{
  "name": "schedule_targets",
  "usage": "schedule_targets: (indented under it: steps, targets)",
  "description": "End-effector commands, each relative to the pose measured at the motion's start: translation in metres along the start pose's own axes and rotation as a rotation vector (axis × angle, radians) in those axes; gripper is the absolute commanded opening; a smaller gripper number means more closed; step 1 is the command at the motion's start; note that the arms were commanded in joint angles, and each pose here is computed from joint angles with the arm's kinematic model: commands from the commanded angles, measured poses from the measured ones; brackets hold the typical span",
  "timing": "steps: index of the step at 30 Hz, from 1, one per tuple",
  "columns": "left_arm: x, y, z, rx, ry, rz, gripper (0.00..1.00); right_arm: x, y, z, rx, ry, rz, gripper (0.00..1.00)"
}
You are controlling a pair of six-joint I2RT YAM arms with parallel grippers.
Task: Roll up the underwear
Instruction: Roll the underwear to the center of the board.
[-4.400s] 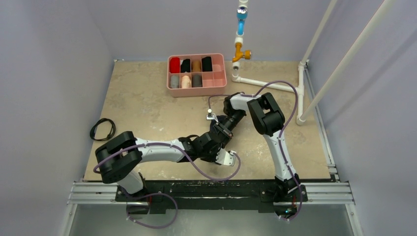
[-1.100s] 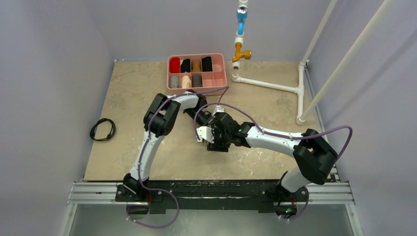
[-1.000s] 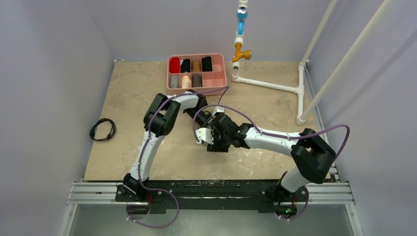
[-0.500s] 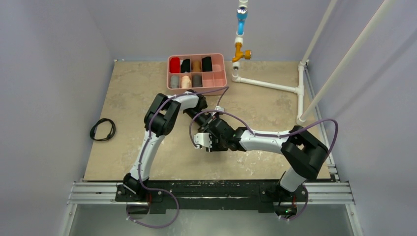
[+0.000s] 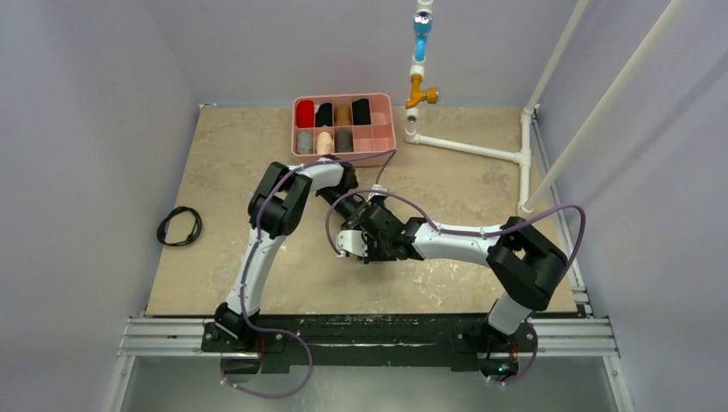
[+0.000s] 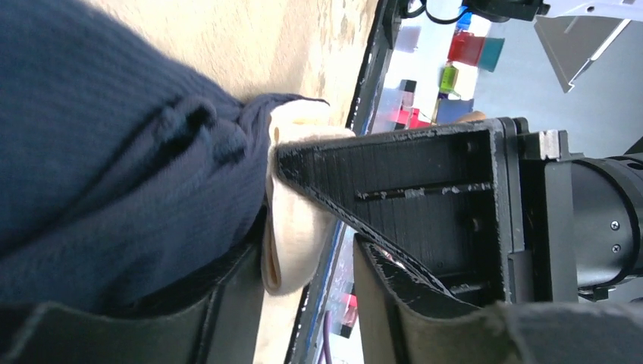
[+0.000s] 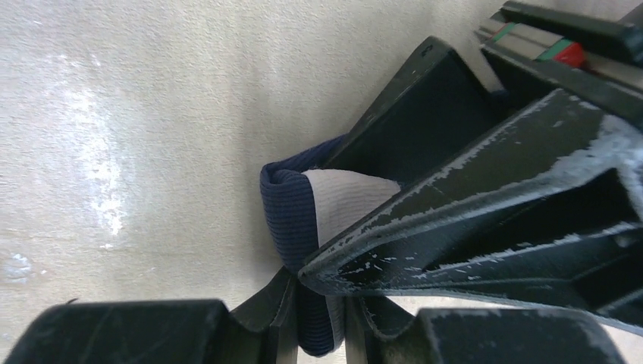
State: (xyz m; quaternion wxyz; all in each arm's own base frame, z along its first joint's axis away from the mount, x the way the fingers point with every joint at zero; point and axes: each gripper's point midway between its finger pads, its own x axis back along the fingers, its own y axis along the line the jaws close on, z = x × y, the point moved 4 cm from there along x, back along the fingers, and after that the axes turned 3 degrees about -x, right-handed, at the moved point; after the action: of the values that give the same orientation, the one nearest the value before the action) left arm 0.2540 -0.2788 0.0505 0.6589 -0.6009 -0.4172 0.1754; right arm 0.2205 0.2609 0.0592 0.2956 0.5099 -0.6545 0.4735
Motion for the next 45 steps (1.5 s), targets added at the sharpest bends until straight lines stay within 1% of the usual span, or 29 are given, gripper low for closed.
schedule_targets:
  steps: [1,5,10,16,22,28,33,37,45]
  targets:
    - [0.014,-0.014,0.000,-0.095,-0.010,-0.076,0.48,-0.001,0.039,0.011,-0.056,0.060,-0.215,0.00]
    - [0.025,-0.013,0.003,-0.093,-0.019,-0.128,0.51,0.003,0.045,0.009,-0.080,0.060,-0.260,0.00]
    - [0.038,-0.017,0.002,-0.094,-0.046,-0.145,0.53,0.004,0.055,0.010,-0.095,0.067,-0.321,0.00]
    - [0.057,-0.023,-0.001,-0.111,-0.083,-0.159,0.53,0.005,0.062,0.008,-0.111,0.066,-0.381,0.00]
    - [0.087,-0.022,0.006,-0.123,-0.104,-0.247,0.53,0.002,0.071,0.005,-0.127,0.065,-0.456,0.00]
    - [0.128,-0.020,0.029,-0.121,-0.153,-0.403,0.53,-0.003,0.074,-0.002,-0.141,0.079,-0.525,0.00]
    - [0.158,-0.019,0.052,-0.105,-0.211,-0.481,0.53,-0.010,0.079,-0.006,-0.147,0.114,-0.616,0.00]
    - [0.175,-0.015,0.071,-0.075,-0.266,-0.531,0.53,-0.016,0.081,-0.009,-0.154,0.150,-0.680,0.00]
    - [0.200,-0.011,0.109,-0.059,-0.378,-0.667,0.52,-0.035,0.083,-0.011,-0.207,0.225,-0.871,0.00]
